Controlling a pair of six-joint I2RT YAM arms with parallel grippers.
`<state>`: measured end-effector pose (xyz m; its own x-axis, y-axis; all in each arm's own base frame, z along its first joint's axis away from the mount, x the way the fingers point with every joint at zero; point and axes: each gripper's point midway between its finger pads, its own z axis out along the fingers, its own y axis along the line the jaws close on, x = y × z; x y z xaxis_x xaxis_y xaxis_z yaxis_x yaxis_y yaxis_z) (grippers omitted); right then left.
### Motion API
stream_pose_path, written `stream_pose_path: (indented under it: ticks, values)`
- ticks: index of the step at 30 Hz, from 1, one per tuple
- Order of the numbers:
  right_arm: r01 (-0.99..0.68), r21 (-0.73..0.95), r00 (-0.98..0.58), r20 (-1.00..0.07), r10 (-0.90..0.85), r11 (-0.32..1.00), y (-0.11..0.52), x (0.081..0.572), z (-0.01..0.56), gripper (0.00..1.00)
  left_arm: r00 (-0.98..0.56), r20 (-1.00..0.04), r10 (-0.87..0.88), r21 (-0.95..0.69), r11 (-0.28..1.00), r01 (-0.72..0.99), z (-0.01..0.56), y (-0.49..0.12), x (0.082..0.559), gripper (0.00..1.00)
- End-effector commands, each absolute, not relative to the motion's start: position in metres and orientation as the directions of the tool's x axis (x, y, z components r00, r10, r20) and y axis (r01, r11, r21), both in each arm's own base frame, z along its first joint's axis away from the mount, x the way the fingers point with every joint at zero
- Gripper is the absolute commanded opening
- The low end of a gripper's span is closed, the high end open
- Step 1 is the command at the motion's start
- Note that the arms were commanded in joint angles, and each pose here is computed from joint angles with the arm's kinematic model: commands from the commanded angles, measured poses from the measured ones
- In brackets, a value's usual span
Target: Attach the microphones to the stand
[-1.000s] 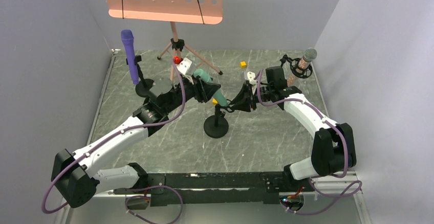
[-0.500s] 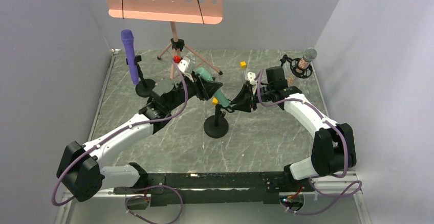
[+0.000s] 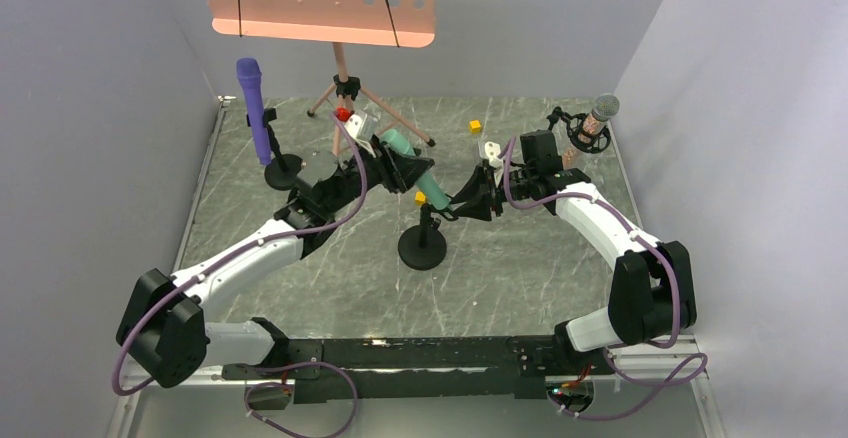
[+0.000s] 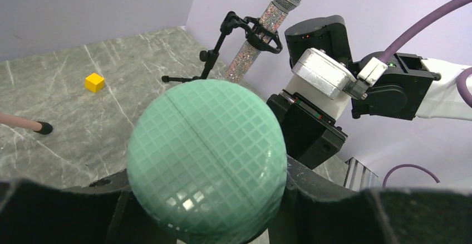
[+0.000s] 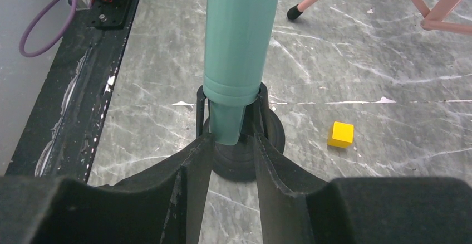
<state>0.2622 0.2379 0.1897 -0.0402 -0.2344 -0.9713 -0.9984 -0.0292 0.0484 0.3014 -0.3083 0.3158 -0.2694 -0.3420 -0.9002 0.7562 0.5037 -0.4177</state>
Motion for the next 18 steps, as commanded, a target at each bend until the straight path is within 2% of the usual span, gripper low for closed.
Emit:
stream_pose_path:
  ticks: [1, 7, 18]
  values:
    - [-0.997, 0.040, -0.024, -0.975, -0.221, -0.070, 0.241, 0.253, 0.192, 0.45, -0.344, -0.905, -0.249, -0.424, 0.496, 0.758, 0.275, -0.316, 0.297, 0.00]
    - [-0.997, 0.045, -0.028, -0.975, -0.221, -0.070, 0.241, 0.253, 0.190, 0.46, -0.287, -0.930, -0.227, -0.362, 0.449, 0.817, 0.271, -0.319, 0.288, 0.00]
    - [-0.996, 0.052, -0.034, -0.974, -0.224, -0.072, 0.241, 0.253, 0.188, 0.47, -0.185, -0.973, -0.136, -0.227, 0.450, 0.864, 0.267, -0.318, 0.286, 0.00]
